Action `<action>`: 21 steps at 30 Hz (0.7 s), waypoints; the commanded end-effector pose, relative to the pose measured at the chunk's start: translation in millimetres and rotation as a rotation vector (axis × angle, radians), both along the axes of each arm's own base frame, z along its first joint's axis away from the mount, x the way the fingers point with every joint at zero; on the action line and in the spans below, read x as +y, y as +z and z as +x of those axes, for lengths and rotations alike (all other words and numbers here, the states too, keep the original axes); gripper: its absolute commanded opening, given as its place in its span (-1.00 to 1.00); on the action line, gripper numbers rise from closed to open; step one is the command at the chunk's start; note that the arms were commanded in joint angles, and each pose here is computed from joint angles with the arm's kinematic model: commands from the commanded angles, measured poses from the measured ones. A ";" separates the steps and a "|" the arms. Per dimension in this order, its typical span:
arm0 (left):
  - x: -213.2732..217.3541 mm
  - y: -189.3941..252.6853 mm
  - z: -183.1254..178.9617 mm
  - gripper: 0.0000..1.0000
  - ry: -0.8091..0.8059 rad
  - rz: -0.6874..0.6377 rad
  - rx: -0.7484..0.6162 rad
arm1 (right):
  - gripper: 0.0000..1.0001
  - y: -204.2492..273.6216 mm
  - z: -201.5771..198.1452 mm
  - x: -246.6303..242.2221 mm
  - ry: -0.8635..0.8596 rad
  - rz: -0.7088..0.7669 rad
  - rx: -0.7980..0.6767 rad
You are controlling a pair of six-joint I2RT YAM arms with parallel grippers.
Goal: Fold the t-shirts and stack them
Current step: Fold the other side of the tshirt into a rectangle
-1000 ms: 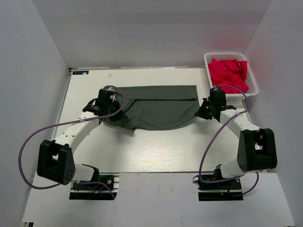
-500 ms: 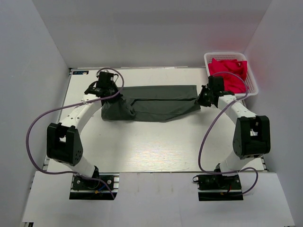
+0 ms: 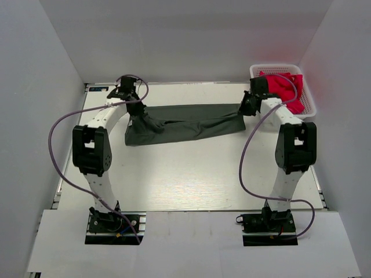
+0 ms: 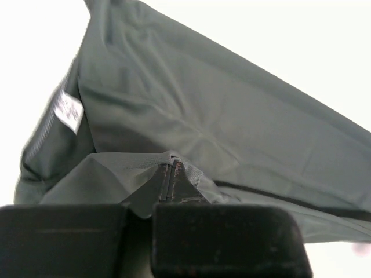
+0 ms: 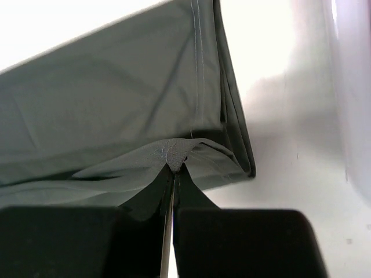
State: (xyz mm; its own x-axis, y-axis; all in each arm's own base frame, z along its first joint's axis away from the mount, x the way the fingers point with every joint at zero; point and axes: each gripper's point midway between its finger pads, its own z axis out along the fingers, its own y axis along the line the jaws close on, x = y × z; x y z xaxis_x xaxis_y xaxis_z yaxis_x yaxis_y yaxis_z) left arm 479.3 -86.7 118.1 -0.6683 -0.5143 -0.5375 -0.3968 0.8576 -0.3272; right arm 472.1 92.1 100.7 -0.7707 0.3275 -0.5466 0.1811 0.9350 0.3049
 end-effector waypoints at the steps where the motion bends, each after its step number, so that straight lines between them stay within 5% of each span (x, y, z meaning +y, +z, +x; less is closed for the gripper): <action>1: 15.0 5.8 25.2 -1.00 0.023 0.010 -0.027 | -1.00 0.6 17.5 -11.3 -0.037 -0.040 0.013; 2: 20.8 -0.1 29.3 -1.00 0.035 0.012 -0.013 | -1.00 -6.3 21.6 -12.3 -0.050 -0.053 0.025; 6: 25.2 -12.5 66.9 -0.44 0.048 -0.023 -0.018 | -0.59 -13.0 48.2 -19.3 -0.097 -0.073 0.024; 8: 37.1 6.3 95.1 0.34 0.062 -0.049 -0.068 | 0.02 -9.0 56.7 -17.8 -0.095 -0.069 0.014; 10: 40.0 -18.7 95.4 0.99 0.074 -0.057 0.025 | 0.26 1.7 65.3 -13.3 -0.077 -0.061 -0.019; 11: 43.1 -8.8 100.3 0.99 0.080 -0.079 0.016 | 0.58 8.1 65.7 -11.8 -0.068 -0.054 -0.034; 13: 43.4 1.7 100.7 0.99 0.070 -0.104 -0.013 | 0.81 21.0 63.3 -6.1 -0.033 -0.047 -0.078; 21: 24.6 13.5 36.7 0.99 -0.035 -0.106 -0.059 | 0.81 35.2 13.4 31.3 0.160 0.019 -0.158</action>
State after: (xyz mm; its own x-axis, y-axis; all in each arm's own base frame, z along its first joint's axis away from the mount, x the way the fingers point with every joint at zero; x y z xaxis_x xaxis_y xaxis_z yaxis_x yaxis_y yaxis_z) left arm 517.1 -40.2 61.6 -0.6904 -0.5951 -0.4113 -0.4850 0.8026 -0.3473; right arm 484.4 102.6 98.0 -0.7786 0.2734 -0.5648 0.1204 0.9485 0.2931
